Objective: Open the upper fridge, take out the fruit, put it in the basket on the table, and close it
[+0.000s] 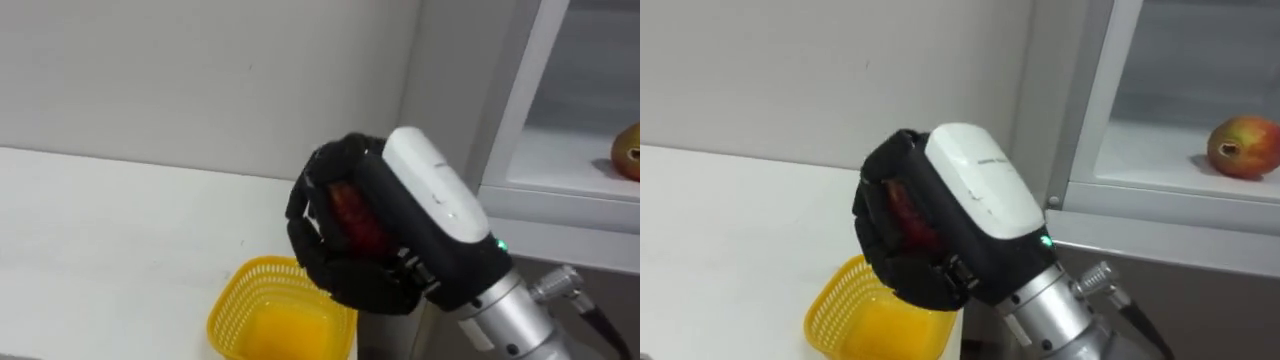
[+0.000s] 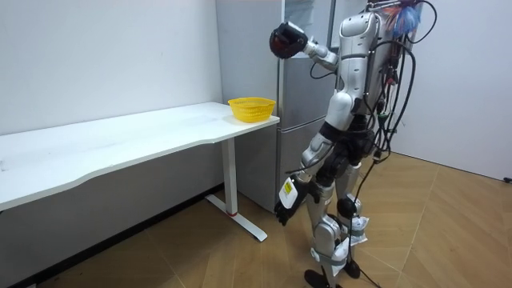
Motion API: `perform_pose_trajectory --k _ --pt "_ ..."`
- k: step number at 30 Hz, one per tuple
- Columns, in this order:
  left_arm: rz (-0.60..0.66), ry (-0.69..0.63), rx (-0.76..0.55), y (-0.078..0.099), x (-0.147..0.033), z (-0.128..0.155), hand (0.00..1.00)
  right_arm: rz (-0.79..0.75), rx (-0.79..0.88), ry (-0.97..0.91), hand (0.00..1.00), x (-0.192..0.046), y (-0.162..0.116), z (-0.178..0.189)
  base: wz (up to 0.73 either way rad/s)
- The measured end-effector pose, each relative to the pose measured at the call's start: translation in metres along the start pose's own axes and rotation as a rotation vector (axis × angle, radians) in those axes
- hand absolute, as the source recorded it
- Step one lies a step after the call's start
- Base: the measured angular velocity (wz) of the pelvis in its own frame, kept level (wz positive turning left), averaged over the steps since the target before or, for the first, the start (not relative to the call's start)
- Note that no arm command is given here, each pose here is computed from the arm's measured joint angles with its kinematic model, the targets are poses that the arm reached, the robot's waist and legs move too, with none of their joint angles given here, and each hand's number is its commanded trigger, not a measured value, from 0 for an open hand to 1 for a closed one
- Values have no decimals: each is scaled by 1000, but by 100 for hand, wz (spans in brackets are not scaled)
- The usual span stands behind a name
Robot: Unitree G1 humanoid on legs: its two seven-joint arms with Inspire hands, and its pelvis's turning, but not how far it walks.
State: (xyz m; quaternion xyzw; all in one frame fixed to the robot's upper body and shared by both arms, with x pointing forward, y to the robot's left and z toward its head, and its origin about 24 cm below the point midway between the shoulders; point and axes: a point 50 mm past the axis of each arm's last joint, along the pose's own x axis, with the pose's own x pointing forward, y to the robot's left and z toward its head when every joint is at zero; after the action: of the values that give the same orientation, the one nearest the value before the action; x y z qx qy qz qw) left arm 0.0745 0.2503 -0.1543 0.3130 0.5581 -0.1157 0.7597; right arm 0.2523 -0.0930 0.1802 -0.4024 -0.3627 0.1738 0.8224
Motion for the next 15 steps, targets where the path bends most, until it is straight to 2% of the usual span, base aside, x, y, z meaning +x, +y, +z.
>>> perform_pose_trajectory --k 6,15 --pt "-13 4 34 -2 1 2 0 133 24 163 100 -4 34 -30 6" --pt "-28 26 36 -5 1 1 0 252 48 311 100 -14 67 -55 10"
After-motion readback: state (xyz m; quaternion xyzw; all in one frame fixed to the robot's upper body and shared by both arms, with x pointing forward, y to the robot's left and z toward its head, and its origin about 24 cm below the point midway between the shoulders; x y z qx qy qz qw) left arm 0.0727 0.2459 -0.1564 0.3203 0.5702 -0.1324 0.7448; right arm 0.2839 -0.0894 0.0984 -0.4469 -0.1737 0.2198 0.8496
